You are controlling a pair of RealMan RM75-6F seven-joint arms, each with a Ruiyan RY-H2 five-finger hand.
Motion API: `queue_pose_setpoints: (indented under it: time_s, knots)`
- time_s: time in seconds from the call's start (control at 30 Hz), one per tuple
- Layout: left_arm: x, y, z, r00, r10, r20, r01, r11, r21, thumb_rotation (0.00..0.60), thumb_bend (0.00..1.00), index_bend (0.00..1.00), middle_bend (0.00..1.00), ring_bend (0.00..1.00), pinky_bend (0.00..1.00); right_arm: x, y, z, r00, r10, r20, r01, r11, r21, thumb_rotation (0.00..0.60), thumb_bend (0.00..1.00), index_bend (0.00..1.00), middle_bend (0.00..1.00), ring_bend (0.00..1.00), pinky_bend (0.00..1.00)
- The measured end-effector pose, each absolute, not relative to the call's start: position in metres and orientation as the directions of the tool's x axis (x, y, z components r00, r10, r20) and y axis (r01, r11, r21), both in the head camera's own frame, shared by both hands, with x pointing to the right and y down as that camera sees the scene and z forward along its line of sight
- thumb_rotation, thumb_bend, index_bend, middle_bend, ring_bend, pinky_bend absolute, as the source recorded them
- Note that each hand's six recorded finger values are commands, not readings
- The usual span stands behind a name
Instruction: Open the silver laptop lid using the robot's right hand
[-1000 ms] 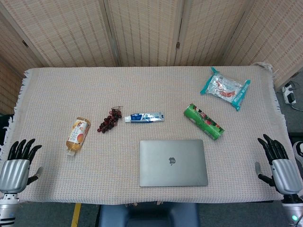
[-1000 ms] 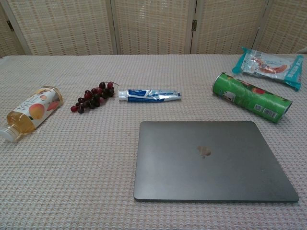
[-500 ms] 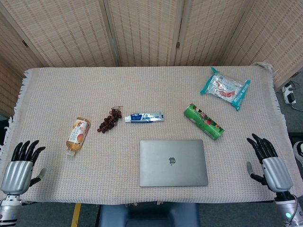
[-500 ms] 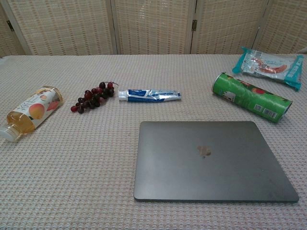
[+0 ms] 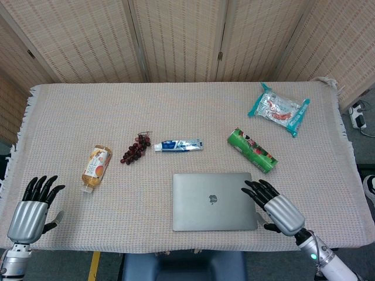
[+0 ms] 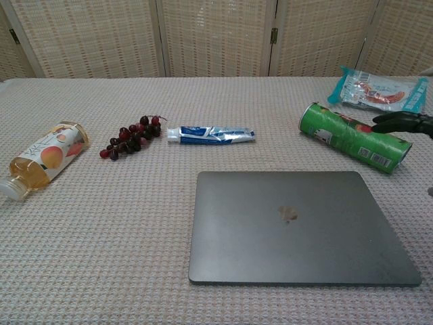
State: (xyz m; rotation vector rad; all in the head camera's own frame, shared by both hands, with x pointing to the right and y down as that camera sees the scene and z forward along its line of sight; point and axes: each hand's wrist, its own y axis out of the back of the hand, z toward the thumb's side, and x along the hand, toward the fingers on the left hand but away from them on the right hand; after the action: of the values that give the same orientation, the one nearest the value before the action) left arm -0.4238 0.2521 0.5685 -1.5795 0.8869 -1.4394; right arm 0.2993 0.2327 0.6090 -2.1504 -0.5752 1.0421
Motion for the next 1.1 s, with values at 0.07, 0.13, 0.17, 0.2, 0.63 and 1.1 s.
queue_pose_setpoints:
  time_s: [0.07,0.13,0.17,0.2,0.63,1.1]
  knots:
    - [-0.423,0.253,0.568,0.109,-0.897,0.429,0.018,-0.429,-0.903,0.6,0.34,0.27,0.13,0.05,0.0,0.284,0.236,0.616,0.621,0.58,-0.527,0.035,-0.692,-0.721,0.6,0.52,0.0,0.0,0.04,0.0]
    - [-0.422,0.254,0.567,0.115,-0.897,0.427,0.014,-0.429,-0.903,0.6,0.34,0.27,0.13,0.05,0.0,0.269,0.24,0.625,0.65,0.533,-0.542,-0.02,-0.701,-0.713,0.6,0.49,0.0,0.0,0.02,0.0]
    - [-0.422,0.254,0.567,0.118,-0.896,0.428,0.013,-0.429,-0.903,0.6,0.34,0.27,0.13,0.05,0.0,0.262,0.242,0.629,0.661,0.514,-0.547,-0.04,-0.704,-0.709,0.6,0.47,0.0,0.0,0.01,0.0]
    - [-0.421,0.255,0.568,0.121,-0.895,0.429,0.012,-0.431,-0.902,0.6,0.34,0.27,0.13,0.05,0.0,0.255,0.245,0.633,0.671,0.498,-0.55,-0.055,-0.706,-0.706,0.6,0.46,0.0,0.0,0.01,0.0]
    - [-0.42,0.257,0.571,0.129,-0.892,0.434,-0.001,-0.438,-0.899,0.6,0.34,0.27,0.13,0.05,0.0,0.195,0.268,0.672,0.739,0.389,-0.55,-0.125,-0.724,-0.679,0.6,0.38,0.0,0.0,0.0,0.0]
    - [-0.426,0.259,0.574,0.119,-0.888,0.444,-0.01,-0.448,-0.894,0.6,0.34,0.27,0.13,0.05,0.0,0.179,0.278,0.692,0.74,0.35,-0.574,-0.189,-0.711,-0.677,0.6,0.38,0.0,0.0,0.0,0.0]
